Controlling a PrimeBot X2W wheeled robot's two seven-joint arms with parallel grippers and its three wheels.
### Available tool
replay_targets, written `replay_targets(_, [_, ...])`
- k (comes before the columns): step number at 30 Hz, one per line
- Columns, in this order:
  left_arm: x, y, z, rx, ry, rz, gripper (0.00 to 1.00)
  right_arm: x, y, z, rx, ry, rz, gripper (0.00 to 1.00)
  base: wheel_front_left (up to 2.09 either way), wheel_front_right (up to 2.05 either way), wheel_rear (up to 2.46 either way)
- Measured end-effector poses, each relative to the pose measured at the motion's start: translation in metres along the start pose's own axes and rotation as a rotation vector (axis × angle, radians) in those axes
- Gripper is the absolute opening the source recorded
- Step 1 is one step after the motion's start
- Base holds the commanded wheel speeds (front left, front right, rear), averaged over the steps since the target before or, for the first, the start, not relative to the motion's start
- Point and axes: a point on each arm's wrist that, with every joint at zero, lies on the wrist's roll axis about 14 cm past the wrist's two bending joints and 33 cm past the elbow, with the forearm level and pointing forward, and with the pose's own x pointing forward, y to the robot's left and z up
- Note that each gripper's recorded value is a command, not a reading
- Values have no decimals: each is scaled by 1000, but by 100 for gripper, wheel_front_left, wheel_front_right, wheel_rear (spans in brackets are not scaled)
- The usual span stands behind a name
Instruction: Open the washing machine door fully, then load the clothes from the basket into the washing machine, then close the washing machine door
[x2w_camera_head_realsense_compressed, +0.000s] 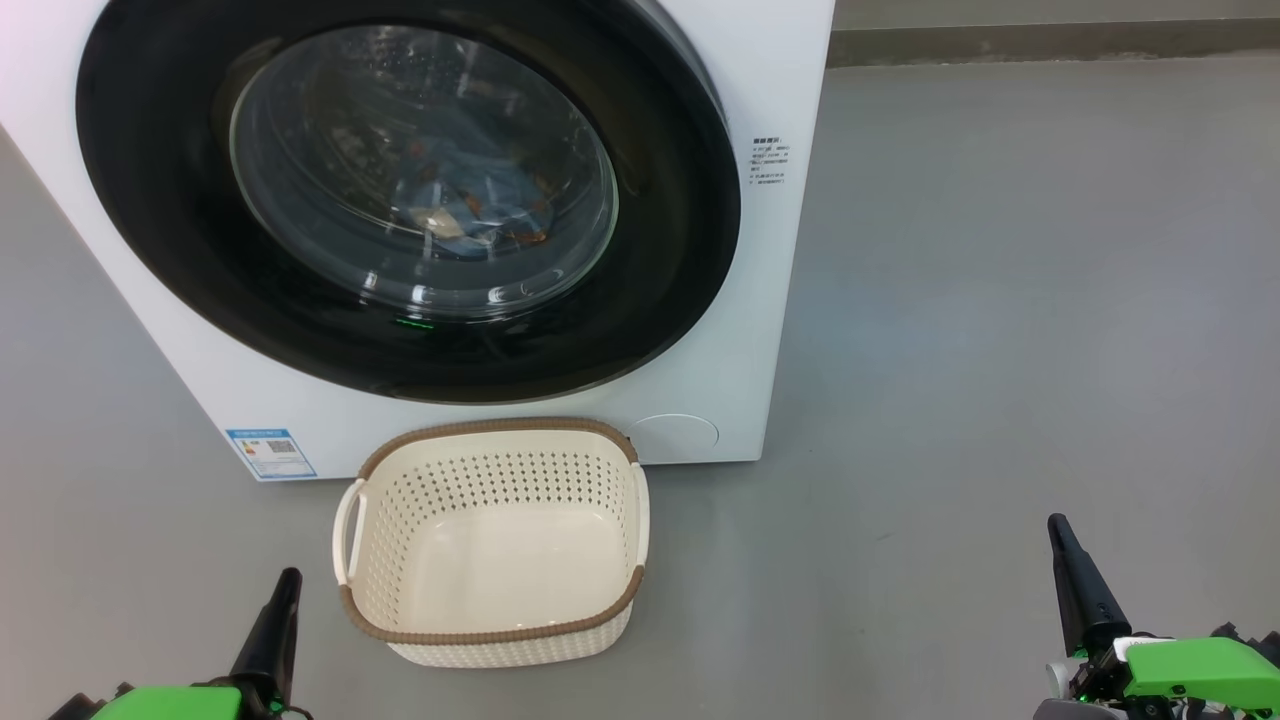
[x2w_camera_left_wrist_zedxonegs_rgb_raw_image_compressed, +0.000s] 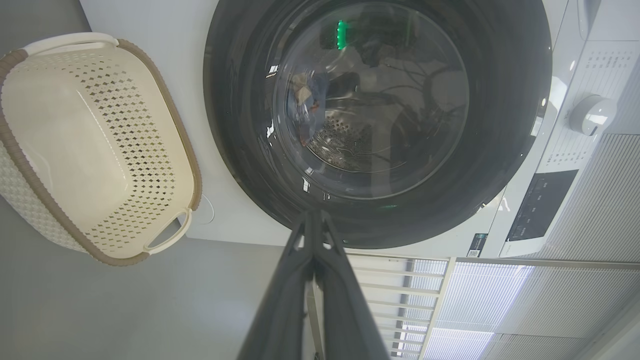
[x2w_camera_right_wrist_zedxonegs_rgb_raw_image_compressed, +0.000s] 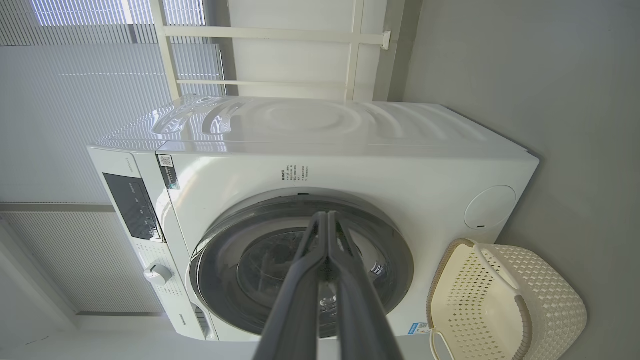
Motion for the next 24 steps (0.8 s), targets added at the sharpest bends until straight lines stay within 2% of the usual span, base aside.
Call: replay_targets(24, [0,0,0,-1,-1,0,0,0,0,0,0,0,0,0,0,0,0])
